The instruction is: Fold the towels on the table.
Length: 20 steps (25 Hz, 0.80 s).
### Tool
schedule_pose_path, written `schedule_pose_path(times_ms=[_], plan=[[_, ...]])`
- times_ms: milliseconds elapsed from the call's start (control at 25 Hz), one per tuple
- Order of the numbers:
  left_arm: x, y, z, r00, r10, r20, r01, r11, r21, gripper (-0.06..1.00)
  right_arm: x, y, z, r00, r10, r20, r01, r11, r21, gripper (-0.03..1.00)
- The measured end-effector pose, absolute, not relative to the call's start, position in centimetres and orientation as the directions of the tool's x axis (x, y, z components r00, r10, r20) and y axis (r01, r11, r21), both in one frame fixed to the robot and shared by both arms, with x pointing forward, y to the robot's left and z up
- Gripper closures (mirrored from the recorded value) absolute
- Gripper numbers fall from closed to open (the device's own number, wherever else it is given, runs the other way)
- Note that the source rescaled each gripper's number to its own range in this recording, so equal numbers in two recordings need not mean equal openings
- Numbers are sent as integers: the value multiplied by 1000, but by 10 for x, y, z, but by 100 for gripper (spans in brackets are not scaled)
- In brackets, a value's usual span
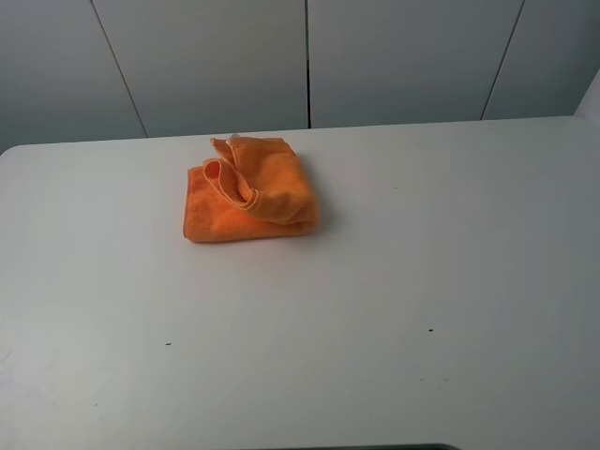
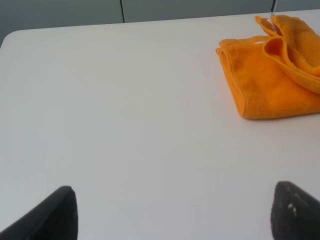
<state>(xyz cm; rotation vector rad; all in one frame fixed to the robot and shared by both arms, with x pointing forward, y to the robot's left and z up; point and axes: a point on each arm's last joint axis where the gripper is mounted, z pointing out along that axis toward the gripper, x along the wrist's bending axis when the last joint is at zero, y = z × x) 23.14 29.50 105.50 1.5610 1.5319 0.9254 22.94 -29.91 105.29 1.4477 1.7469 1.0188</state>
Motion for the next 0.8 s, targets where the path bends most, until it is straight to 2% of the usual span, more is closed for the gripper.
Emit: schedule_pose_path(times_ms=[560, 800], plan=[[232, 295, 1054, 23, 1000, -7, 462, -4, 887, -6, 230, -299, 1053, -177, 984, 5, 473, 80, 878, -3], [232, 295, 1054, 23, 1000, -7, 462, -4, 887, -6, 231, -297, 1053, -28, 1000, 5, 478, 9, 879, -3]])
